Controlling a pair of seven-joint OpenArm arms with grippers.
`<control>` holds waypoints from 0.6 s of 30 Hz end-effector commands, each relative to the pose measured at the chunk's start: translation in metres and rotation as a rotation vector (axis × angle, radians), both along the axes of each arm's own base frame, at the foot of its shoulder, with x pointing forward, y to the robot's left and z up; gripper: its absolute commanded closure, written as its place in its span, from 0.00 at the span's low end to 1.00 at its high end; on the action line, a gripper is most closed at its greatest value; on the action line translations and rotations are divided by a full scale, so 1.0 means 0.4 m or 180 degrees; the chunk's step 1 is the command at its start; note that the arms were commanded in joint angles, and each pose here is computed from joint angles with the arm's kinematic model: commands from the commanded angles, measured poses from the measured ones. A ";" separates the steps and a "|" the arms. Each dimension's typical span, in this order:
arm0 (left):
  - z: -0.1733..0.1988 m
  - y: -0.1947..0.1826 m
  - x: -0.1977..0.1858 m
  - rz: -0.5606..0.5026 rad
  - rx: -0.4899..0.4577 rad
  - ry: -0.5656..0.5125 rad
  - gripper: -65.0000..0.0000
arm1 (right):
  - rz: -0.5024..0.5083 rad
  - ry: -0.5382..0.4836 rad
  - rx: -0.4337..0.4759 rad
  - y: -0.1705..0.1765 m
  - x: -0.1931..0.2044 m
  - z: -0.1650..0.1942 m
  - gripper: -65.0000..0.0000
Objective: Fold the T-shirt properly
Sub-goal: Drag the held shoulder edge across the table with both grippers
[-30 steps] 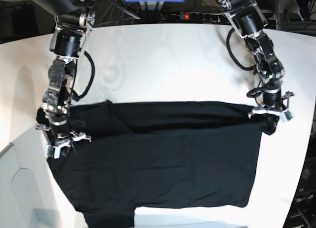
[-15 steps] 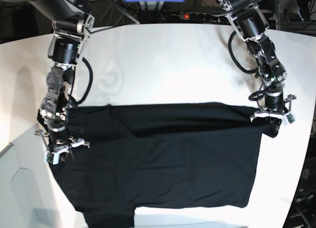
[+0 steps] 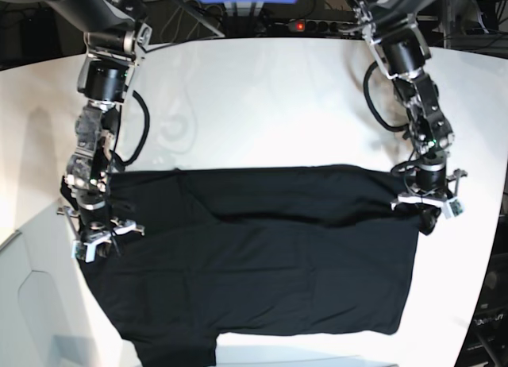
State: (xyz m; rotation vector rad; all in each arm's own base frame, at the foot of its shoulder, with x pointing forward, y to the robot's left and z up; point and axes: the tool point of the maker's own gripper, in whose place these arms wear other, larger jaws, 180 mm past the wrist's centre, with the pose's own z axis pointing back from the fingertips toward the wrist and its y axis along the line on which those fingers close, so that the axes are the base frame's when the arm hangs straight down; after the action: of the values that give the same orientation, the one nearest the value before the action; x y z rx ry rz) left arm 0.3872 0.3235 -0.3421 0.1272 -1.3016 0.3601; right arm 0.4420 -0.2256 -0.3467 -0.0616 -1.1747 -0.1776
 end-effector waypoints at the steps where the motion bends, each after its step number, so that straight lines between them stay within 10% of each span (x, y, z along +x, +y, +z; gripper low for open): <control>1: 0.056 0.018 0.025 0.0028 0.0064 -0.0209 1.00 | -0.0005 -0.0226 -0.0038 -0.010 0.028 0.059 1.00; 9: 0.085 0.052 0.045 0.0061 0.0128 -0.0255 0.97 | -0.0005 -0.0226 -0.0038 -0.010 0.028 0.059 1.00; 18: 0.025 0.044 0.063 0.0060 -0.0038 -0.0094 0.55 | -0.0005 -0.0226 -0.0038 -0.010 0.028 0.059 1.00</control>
State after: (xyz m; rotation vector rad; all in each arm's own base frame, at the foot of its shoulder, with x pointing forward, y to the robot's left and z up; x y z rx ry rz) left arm 0.4004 0.3347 -0.3584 0.1129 -1.2494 0.3970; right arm 0.4419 -0.2261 -0.3465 -0.0627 -1.1755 -0.1784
